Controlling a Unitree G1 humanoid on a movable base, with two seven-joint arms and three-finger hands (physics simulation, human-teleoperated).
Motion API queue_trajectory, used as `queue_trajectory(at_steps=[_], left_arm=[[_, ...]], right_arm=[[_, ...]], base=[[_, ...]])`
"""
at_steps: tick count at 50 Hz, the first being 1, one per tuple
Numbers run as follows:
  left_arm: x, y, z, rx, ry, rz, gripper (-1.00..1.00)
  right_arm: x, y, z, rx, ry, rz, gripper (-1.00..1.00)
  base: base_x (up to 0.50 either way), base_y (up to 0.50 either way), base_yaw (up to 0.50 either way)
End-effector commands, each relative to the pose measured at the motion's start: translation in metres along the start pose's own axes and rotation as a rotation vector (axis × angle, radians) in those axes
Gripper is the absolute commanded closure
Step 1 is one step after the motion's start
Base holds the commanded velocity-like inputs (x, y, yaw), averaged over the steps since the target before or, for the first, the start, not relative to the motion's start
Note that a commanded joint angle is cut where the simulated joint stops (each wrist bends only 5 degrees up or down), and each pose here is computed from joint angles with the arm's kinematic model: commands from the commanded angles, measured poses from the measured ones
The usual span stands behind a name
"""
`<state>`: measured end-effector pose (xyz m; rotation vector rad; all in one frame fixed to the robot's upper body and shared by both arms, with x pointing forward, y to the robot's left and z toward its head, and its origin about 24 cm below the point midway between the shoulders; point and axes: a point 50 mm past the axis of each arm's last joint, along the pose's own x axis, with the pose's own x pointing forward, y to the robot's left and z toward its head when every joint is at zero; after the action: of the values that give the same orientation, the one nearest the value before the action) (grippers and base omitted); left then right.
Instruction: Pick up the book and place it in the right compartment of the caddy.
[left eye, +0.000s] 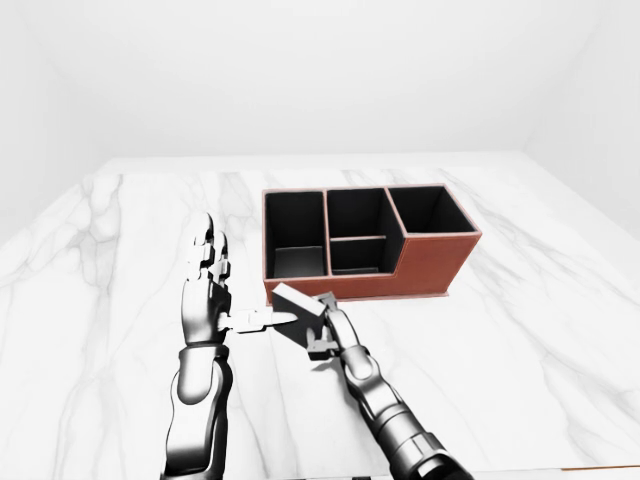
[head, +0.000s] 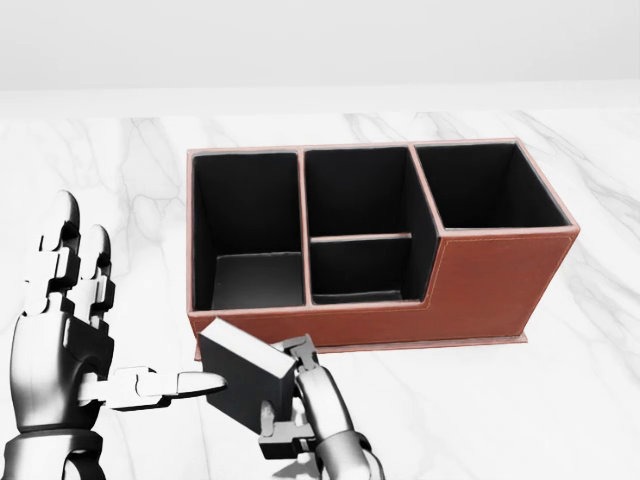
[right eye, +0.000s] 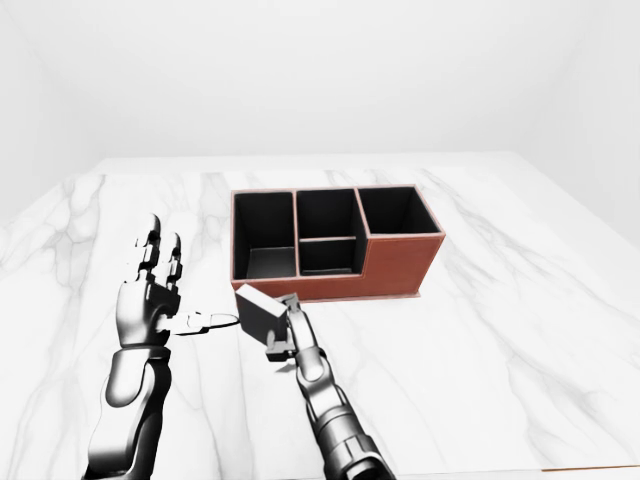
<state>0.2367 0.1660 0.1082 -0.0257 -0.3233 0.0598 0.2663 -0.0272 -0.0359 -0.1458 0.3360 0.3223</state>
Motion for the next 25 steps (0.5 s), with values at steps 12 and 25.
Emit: queue_trajectory(at_steps=[12,25], left_arm=[[-0.001,-0.002,-0.009,0.0,0.034,-0.015,-1.0],[-0.001,-0.002,-0.01,0.0,0.034,-0.015,-1.0]], right_arm=[[-0.004,-0.008,0.003,0.011,-0.032,-0.007,1.0],[-0.013,-0.014,0.038,0.038,-0.209,-0.017,1.0]], base=[[0.0,0.0,0.0],[0.0,0.0,0.0]])
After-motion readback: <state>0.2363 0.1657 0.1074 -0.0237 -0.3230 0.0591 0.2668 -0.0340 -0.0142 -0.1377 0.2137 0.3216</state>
